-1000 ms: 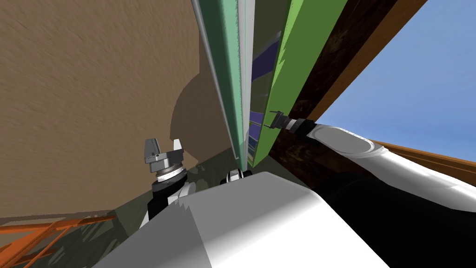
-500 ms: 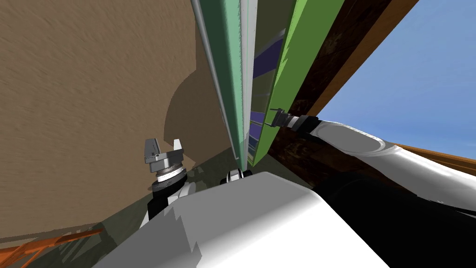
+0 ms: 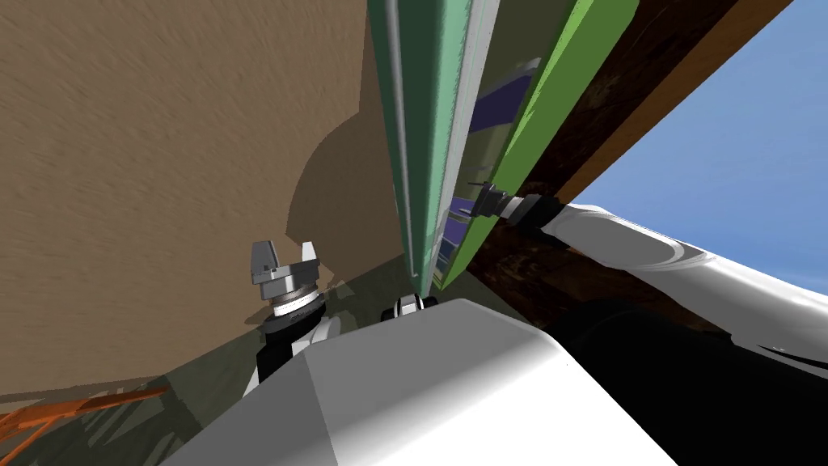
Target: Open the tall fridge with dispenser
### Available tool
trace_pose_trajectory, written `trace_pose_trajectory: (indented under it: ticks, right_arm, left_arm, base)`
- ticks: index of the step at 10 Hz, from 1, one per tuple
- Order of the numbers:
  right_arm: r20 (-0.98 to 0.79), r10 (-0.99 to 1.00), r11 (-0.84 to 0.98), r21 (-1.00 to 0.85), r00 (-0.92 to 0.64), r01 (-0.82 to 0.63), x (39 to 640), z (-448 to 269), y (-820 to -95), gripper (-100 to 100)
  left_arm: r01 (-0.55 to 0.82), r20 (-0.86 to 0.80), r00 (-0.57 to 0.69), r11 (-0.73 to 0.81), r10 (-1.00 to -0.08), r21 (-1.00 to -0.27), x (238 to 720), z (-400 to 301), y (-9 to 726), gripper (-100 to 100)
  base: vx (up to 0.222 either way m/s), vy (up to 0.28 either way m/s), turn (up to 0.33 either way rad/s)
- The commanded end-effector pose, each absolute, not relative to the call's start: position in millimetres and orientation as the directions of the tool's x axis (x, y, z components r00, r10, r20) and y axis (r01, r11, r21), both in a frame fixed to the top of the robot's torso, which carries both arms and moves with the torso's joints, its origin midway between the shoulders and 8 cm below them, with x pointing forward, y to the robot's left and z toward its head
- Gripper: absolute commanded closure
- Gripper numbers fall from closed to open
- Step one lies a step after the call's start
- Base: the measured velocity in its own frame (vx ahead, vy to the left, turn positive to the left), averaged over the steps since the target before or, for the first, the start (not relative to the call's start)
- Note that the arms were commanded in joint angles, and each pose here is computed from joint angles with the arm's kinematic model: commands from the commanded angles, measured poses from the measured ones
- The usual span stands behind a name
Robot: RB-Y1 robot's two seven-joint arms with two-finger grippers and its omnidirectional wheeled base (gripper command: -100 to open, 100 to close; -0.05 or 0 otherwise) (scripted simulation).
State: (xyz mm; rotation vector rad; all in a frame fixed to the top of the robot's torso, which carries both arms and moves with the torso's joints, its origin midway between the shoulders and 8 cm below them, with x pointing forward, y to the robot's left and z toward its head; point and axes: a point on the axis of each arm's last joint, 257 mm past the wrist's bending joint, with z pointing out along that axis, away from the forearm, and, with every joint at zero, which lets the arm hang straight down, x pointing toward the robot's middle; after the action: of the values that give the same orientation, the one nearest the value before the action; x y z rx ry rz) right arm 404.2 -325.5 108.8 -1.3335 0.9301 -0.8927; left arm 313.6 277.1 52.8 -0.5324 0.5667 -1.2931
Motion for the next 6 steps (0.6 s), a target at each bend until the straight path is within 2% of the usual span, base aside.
trace_pose_trajectory:
  ticks: [1,2,6]
  right_arm:
    - [-0.039,-0.923,0.042,-0.999,0.382,0.0,404,109,-325,100]
    - [-0.037,-0.931,0.041,-0.999,0.363,0.001,407,110,-335,100]
    - [-0.034,-0.952,0.037,-0.999,0.304,0.004,414,112,-366,100]
  left_arm:
    - [0.731,-0.091,0.179,0.194,-0.98,-0.654,314,53,277,0]
    - [0.731,-0.091,0.179,0.194,-0.98,-0.654,314,53,277,0]
    - [0.731,-0.091,0.179,0.194,-0.98,-0.654,314,53,277,0]
  base:
    - [0.001,0.018,0.001]
    - [-0.016,0.149,-0.075]
    - [0.029,0.33,-0.098]
